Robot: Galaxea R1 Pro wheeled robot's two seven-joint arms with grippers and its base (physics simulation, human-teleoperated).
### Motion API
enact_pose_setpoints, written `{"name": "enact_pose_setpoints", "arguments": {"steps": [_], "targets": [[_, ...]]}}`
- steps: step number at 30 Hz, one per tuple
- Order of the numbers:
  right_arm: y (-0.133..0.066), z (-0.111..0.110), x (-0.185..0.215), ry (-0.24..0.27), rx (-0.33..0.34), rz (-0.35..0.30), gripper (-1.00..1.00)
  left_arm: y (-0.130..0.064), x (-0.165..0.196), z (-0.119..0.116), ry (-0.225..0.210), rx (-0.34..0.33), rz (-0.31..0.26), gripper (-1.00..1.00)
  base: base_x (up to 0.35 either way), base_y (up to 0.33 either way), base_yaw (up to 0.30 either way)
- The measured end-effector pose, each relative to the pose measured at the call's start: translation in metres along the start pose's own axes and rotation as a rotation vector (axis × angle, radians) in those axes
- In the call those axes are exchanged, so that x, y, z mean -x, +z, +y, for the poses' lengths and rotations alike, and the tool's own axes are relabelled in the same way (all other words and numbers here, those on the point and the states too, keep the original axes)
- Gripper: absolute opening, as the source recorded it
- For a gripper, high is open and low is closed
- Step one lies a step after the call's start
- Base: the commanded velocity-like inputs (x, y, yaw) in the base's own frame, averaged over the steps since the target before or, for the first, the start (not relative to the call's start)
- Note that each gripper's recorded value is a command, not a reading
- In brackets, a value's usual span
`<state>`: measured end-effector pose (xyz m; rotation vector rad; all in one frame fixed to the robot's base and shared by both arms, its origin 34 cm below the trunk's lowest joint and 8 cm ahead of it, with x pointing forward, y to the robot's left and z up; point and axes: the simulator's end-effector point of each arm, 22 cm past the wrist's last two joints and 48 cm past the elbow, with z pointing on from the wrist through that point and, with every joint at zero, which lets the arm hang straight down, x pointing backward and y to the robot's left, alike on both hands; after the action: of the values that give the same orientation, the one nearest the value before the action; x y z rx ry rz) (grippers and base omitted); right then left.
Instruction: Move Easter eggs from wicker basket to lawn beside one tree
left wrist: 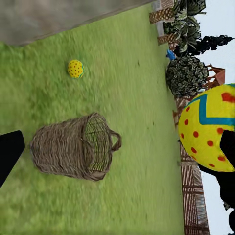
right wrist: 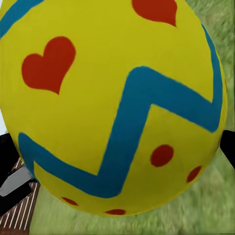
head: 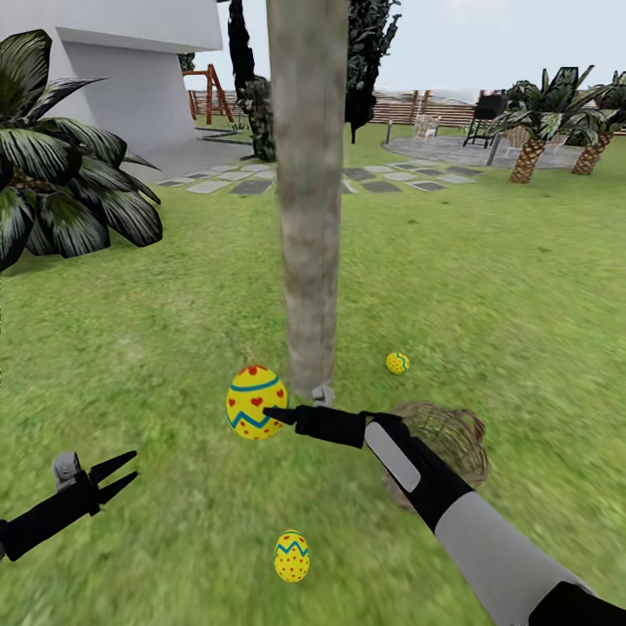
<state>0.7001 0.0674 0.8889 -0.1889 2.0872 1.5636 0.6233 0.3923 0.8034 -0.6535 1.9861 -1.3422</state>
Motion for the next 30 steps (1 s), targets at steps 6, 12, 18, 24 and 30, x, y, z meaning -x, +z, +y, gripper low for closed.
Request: {"name": "enact_pose_setpoints", "arguments": {"steps": [6, 12, 18, 24, 30], "targets": [[-0.001, -0.015, -0.008, 0.029, -0.031, 0.01, -1.0, 0.002, 0.0, -0.003, 0.002, -0.009, 0.001, 1.0, 0.0, 0.275, 0.0], [-0.004, -0.031, -0.005, 0.023, -0.062, -0.028, -1.0, 0.009, -0.008, -0.005, -0.009, -0.023, 0.006, 1.0, 0.0, 0.275, 0.0], [-0.006, -0.034, -0.002, 0.02, -0.067, -0.041, -1.0, 0.009, -0.008, -0.005, -0.009, -0.023, 0.006, 1.0, 0.0, 0.275, 0.0], [-0.007, -0.035, -0.003, 0.028, -0.071, -0.034, -1.0, 0.009, -0.008, -0.005, -0.008, -0.023, 0.006, 1.0, 0.0, 0.275, 0.0], [-0.006, -0.036, -0.004, 0.02, -0.078, -0.034, -1.0, 0.009, -0.008, -0.005, -0.009, -0.023, 0.006, 1.0, 0.0, 0.275, 0.0]]}}
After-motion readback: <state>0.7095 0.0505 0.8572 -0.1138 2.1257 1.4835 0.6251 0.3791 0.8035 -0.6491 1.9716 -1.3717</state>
